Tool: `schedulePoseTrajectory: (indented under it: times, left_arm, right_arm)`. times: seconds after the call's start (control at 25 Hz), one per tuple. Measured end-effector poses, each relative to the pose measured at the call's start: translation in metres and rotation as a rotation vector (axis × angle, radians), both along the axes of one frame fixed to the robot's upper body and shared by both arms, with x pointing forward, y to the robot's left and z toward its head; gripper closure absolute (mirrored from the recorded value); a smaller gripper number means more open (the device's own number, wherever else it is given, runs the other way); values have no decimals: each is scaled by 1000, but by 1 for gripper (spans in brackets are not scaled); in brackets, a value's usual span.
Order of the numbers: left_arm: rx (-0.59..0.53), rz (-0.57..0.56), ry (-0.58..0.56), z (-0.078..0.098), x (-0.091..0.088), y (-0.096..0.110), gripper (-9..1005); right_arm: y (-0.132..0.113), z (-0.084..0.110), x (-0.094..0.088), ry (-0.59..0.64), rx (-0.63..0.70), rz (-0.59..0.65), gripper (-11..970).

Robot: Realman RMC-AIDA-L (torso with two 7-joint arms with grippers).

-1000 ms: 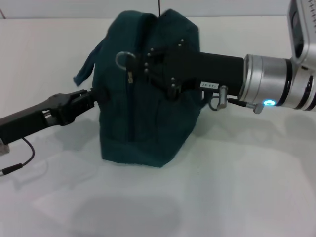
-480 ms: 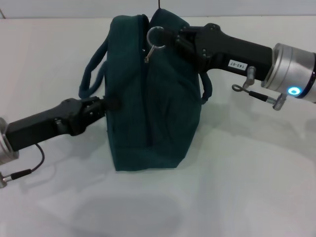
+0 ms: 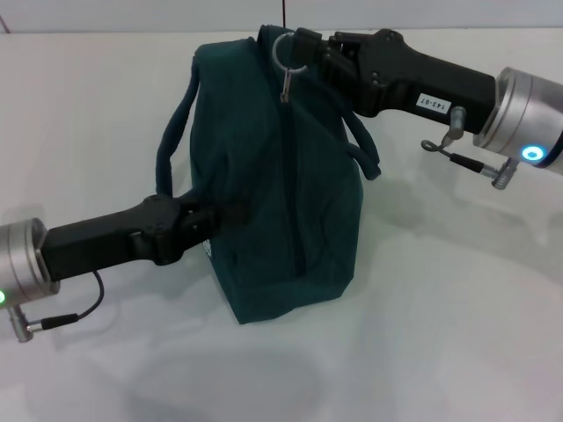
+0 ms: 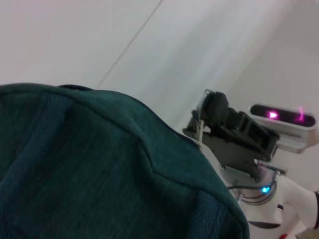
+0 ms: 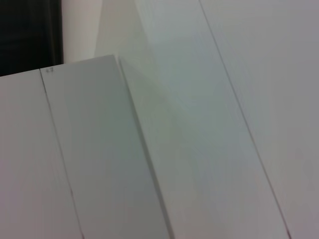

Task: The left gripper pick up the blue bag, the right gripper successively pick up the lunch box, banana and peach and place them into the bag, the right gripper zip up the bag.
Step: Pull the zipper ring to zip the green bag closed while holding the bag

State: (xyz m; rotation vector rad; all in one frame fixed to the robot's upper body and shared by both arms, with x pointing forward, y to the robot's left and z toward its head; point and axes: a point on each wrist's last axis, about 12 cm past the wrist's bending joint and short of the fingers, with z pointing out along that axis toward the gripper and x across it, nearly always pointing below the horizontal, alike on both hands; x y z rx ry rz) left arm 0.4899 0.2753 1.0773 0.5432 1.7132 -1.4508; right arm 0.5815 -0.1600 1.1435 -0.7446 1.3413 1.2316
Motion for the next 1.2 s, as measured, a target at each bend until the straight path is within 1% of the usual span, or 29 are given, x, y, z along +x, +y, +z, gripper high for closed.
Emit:
schedulePoseTrajectory:
  times: [0.36,0.4,0.64,0.8,0.88,1.04,1.2]
  left_arm:
    - [-18,-63,-36,2,-7,-4,945]
    - [-23,-69,-38,2,-9,-4,945]
    - [-26,-77,-77,2,-21,8,938]
    - [-30,-37,-82,1,-26,17,921]
    - [-27,18,-79,-1,-28,25,912]
    - [-23,130,-74,-4,-31,40,895]
    - [-37,185,-74,-5,-32,44,878]
  right_arm:
    - [-1,1,6,2,-10,-34,949]
    - [-1,-1,8,4,-24,-54,949]
    - [-3,-7,15,-4,-69,-121,949]
    - [-4,-10,18,3,-89,-151,949]
    - [-5,-11,18,5,-93,-156,949]
    - [-8,-12,12,-10,-83,-162,949]
    - [-13,-14,7,-16,-79,-177,949]
